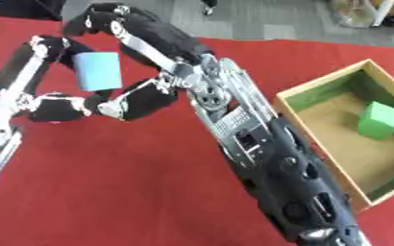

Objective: Pick up the objects with one hand, pass them to the other hand, and then place them into the box on the other side of the table.

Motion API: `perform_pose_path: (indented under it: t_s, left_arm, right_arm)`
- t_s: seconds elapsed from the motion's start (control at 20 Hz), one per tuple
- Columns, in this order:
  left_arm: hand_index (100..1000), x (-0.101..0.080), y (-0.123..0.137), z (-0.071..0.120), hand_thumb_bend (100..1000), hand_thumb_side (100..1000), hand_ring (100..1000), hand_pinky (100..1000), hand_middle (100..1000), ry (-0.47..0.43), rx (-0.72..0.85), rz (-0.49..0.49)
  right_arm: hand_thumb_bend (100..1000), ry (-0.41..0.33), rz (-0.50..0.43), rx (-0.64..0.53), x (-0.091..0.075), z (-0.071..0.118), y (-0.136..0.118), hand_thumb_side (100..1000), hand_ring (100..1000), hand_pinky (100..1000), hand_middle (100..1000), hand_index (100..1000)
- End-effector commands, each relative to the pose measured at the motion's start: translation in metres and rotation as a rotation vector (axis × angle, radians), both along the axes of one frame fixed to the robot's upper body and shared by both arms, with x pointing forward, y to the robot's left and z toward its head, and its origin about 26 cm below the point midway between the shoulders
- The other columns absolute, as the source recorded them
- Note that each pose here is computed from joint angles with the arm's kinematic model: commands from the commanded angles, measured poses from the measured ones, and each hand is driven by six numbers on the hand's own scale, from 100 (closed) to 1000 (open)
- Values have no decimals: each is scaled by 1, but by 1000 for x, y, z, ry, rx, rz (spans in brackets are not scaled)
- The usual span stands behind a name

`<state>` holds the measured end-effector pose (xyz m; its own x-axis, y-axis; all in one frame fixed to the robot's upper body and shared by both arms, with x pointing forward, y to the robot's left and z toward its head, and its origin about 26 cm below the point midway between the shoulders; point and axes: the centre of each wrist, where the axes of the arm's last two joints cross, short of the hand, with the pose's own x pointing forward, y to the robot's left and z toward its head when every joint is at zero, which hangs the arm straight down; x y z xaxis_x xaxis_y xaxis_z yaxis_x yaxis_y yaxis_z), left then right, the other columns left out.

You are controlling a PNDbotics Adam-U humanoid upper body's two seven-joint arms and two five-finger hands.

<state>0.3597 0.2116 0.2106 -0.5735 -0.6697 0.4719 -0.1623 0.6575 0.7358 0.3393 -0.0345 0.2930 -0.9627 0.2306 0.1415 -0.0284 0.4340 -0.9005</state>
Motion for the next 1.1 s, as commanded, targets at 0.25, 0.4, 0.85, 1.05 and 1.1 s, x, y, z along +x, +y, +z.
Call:
perform_pose_path:
  t_s: [0.25,0.4,0.85,1.05,1.1]
  left_arm:
    - [425,17,10,-26,100,100,473,613,373,14,-103,-8]
    - [424,25,21,-38,100,100,473,612,372,43,-136,14]
    - [430,23,11,-44,100,100,477,619,383,17,-106,-30]
    - [431,18,5,-42,100,100,479,624,385,-28,-100,-28]
    - [432,16,4,-41,100,100,479,623,385,-37,-98,-24]
  right_arm:
    - [488,20,22,-45,-2,9,7,186,835,825,771,834]
    - [492,30,46,-52,-7,15,6,189,833,823,768,834]
    - [489,46,23,-63,-8,18,6,202,826,819,769,832]
    - [480,16,-7,-84,-3,13,8,209,816,818,770,829]
    - [477,7,-15,-94,-1,12,8,212,815,818,770,828]
